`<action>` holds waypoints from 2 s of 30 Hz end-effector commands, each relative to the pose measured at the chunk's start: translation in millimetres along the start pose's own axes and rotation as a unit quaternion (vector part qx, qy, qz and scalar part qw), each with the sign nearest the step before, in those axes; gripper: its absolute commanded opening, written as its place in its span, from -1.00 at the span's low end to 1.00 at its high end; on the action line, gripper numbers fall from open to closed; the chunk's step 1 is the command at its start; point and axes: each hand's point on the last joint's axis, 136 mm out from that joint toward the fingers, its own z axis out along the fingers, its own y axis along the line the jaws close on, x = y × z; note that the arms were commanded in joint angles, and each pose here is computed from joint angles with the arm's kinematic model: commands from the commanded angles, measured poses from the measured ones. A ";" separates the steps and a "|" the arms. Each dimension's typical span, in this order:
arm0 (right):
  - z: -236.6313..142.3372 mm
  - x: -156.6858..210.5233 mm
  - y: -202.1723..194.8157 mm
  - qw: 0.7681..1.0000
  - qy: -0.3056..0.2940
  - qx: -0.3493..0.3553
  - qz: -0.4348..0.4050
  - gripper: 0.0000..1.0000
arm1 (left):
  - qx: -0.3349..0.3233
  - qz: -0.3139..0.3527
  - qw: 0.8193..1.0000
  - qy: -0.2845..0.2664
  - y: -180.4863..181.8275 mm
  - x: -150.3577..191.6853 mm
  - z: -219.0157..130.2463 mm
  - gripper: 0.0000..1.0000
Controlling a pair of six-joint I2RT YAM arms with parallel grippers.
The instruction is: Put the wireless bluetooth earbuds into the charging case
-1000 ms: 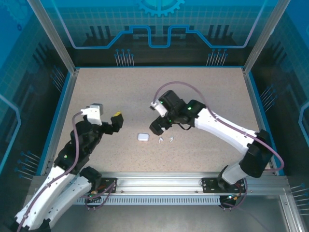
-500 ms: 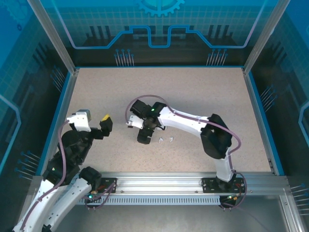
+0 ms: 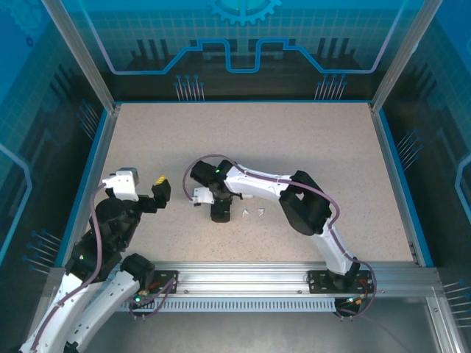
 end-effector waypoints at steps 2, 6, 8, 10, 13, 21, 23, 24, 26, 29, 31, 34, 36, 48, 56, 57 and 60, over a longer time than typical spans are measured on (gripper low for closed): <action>8.9 -2.9 10.7 1.000 0.012 -0.023 -0.014 0.62 | -0.011 0.004 1.000 -0.009 5.3 -5.5 -3.5 0.97; 17.3 -1.9 9.4 0.999 0.020 -0.025 -0.010 0.53 | -0.011 0.002 1.000 -0.010 5.1 -5.4 -3.3 0.98; 20.4 -1.2 9.9 0.999 0.023 -0.031 -0.006 0.47 | -0.011 0.002 1.000 -0.009 4.9 -5.3 -3.1 0.97; 23.8 -0.7 10.8 0.999 0.024 -0.037 -0.004 0.40 | -0.011 0.001 1.000 -0.009 4.9 -5.0 -3.0 0.97; 30.8 4.0 11.0 0.999 0.038 -0.036 -0.002 0.30 | -0.010 0.001 1.000 -0.009 4.6 -4.2 -2.5 0.97; 22.2 0.0 10.9 0.999 0.008 -0.042 0.012 0.06 | -0.008 -0.005 1.000 -0.006 3.0 -2.3 0.0 0.97; 13.0 -3.1 7.6 0.999 -0.010 -0.035 0.017 0.02 | -0.006 -0.008 1.000 -0.004 1.9 -1.5 1.1 0.97; 6.9 -4.3 4.8 0.999 -0.020 -0.029 0.019 -0.01 | -0.003 -0.011 1.000 -0.004 0.7 -1.1 1.9 0.97; -3.7 -5.9 -0.6 0.999 -0.038 -0.014 0.024 -0.06 | 0.005 -0.017 1.000 0.001 -3.0 1.8 5.0 0.97; -22.2 -5.6 -6.7 0.997 -0.067 -0.001 0.037 -0.08 | 0.019 -0.033 0.999 0.012 -10.3 7.9 11.7 0.98; -34.1 -2.6 -9.7 0.995 -0.086 0.003 0.047 -0.09 | 0.034 -0.040 0.998 0.023 -17.7 12.6 17.6 0.98; -54.2 5.5 -13.7 0.991 -0.115 0.012 0.065 -0.10 | 0.047 -0.047 0.997 0.043 -27.1 18.9 27.1 0.98; -69.1 12.8 -15.0 0.987 -0.138 0.016 0.077 -0.09 | 0.057 -0.049 0.995 0.063 -34.6 23.9 34.4 0.98; -135.3 65.2 -22.4 0.949 -0.281 0.026 0.145 -0.08 | 0.274 -0.175 0.921 0.214 -122.2 52.4 62.5 0.97; -157.3 66.5 -17.2 0.939 -0.316 0.036 0.128 -0.07 | 0.418 -0.226 0.831 0.291 -177.2 51.5 56.5 0.85; -159.3 65.9 -17.2 0.938 -0.320 0.036 0.128 -0.07 | 0.422 -0.229 0.825 0.298 -179.4 54.3 57.2 0.84; -164.1 63.0 -16.1 0.936 -0.329 0.033 0.125 -0.07 | 0.434 -0.234 0.810 0.318 -186.2 62.3 57.2 0.81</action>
